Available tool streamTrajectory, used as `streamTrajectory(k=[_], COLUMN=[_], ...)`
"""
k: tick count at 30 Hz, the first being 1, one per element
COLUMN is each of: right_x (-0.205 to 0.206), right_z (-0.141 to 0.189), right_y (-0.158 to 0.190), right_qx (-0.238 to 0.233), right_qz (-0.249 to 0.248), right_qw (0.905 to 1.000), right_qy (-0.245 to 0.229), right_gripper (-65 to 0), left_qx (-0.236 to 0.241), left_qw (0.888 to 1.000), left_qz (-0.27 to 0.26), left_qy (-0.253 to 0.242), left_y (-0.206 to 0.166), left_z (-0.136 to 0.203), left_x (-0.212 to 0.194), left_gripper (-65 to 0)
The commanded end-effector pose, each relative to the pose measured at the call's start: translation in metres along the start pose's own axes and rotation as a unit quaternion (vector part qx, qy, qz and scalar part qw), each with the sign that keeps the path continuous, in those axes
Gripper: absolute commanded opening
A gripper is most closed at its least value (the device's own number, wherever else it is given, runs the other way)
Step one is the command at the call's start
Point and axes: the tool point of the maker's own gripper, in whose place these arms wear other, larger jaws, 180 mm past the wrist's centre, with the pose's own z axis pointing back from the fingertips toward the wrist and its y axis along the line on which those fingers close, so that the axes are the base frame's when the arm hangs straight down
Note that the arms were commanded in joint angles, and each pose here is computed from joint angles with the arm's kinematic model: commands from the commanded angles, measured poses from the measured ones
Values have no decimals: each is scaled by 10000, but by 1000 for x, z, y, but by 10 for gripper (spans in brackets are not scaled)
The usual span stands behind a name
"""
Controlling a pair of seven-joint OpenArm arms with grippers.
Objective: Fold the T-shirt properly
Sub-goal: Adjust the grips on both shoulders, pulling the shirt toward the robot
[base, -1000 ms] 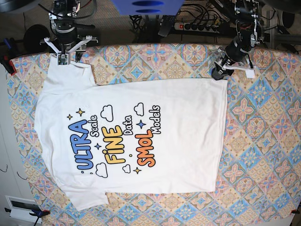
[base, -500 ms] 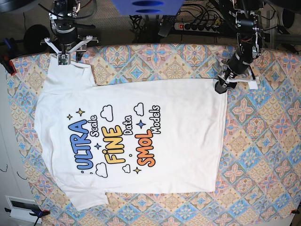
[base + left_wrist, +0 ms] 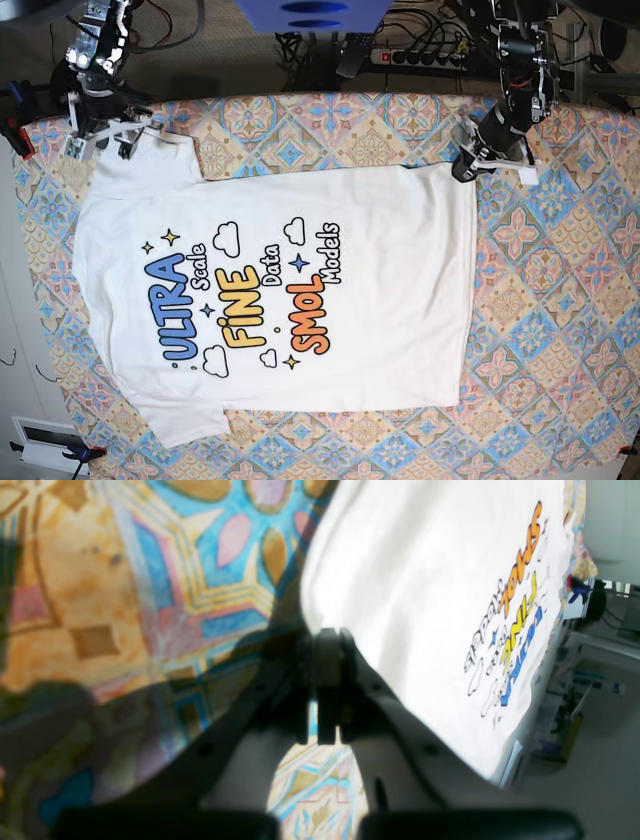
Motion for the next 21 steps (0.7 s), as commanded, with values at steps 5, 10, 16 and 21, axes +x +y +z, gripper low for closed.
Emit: streamTrajectory(k=[5,10,16,21], right_x=[31,27,19,-6], right_z=[-12,-22,-36,-43], right_y=[-24,-42,-46,-53], right_qx=[474,544,678,646], right_qz=[-436,-579,-606,-805], right_qw=[9977,9968,9958,9937], right_qy=[-232,-31,135,446], right_gripper=[-365,-365,-365,-365], left_qx=[100,118,118,155], left_qw=[9999,9999,9999,9998], left_qz=[-53,-48,-48,-38], left_qy=[78,91,91,117], left_y=[7,9,9,12], left_z=[4,5,5,7], left_x=[-4,-6,-6,-9], left_gripper=[-650,-650,-650,-650])
